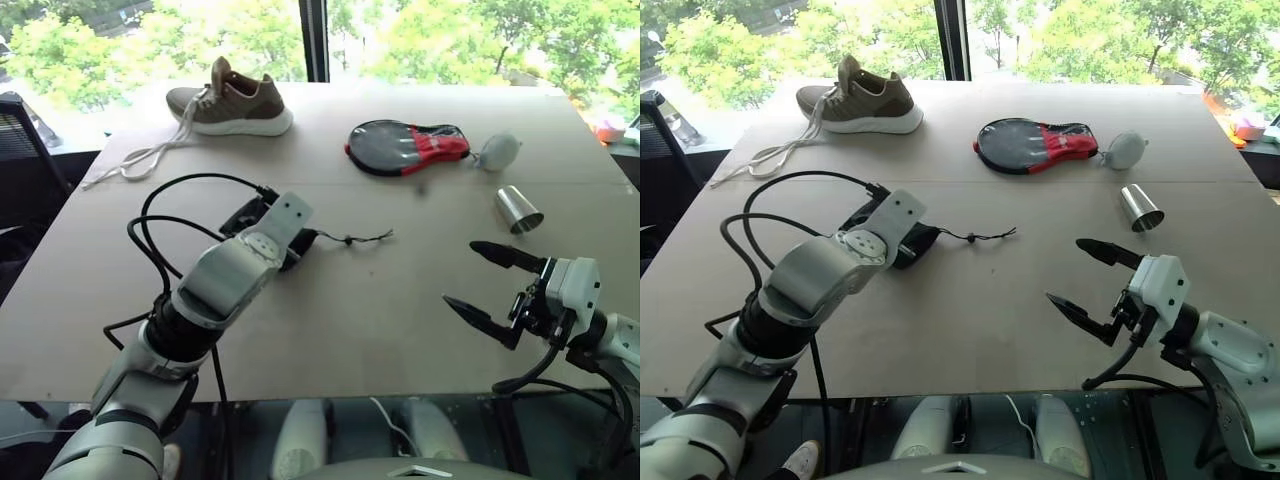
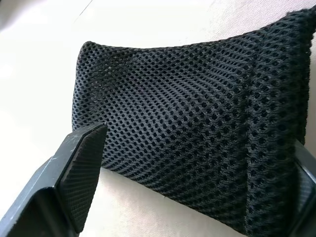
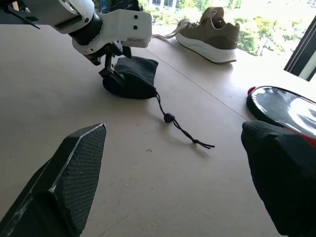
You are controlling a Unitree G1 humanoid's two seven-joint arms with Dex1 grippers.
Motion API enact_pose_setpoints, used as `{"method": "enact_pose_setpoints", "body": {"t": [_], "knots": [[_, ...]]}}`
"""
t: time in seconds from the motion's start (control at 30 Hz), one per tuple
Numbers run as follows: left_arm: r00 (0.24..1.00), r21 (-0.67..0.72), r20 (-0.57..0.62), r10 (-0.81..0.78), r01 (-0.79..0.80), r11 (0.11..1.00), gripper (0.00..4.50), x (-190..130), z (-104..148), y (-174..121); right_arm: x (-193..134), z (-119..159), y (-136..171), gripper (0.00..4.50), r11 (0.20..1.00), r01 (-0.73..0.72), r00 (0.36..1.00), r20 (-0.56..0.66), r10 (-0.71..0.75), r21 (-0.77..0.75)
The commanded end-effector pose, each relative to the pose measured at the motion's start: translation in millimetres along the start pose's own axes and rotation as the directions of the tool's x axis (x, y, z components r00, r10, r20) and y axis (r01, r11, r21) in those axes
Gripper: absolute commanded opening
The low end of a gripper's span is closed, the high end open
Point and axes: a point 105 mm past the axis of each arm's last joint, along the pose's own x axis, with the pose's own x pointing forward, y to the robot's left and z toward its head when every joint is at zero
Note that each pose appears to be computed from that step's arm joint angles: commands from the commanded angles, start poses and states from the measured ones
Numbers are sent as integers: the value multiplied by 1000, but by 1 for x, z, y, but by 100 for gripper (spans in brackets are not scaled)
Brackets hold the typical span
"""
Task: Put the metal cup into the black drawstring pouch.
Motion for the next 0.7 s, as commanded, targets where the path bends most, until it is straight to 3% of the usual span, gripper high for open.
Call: {"method": "enact_pose_setpoints", "body": {"t": [0.03, 0.23, 0.43, 0.57, 0.7], "knots": [[999, 19, 33, 20, -21, 1000, 272, -5, 5, 4, 2, 9, 1, 450, 1000, -7, 1000, 27, 8, -31], [999, -35, 18, -46, 47, 998, 4, -1, 2, 5, 0, 4, 0, 450, 1000, 3, 1000, 17, -3, -23], [974, -230, 45, -222, 226, 947, 4, 2, 8, 1, -3, -12, -20, 450, 987, 162, 985, -54, -162, -6], [918, -399, 99, -385, 391, 829, 4, 8, 18, -10, -3, -40, -53, 450, 906, 392, 903, -257, -345, 161], [914, -437, 101, -392, 395, 808, 4, 11, 20, -9, -6, -56, -87, 450, 782, 585, 786, -392, -479, 218]]}}
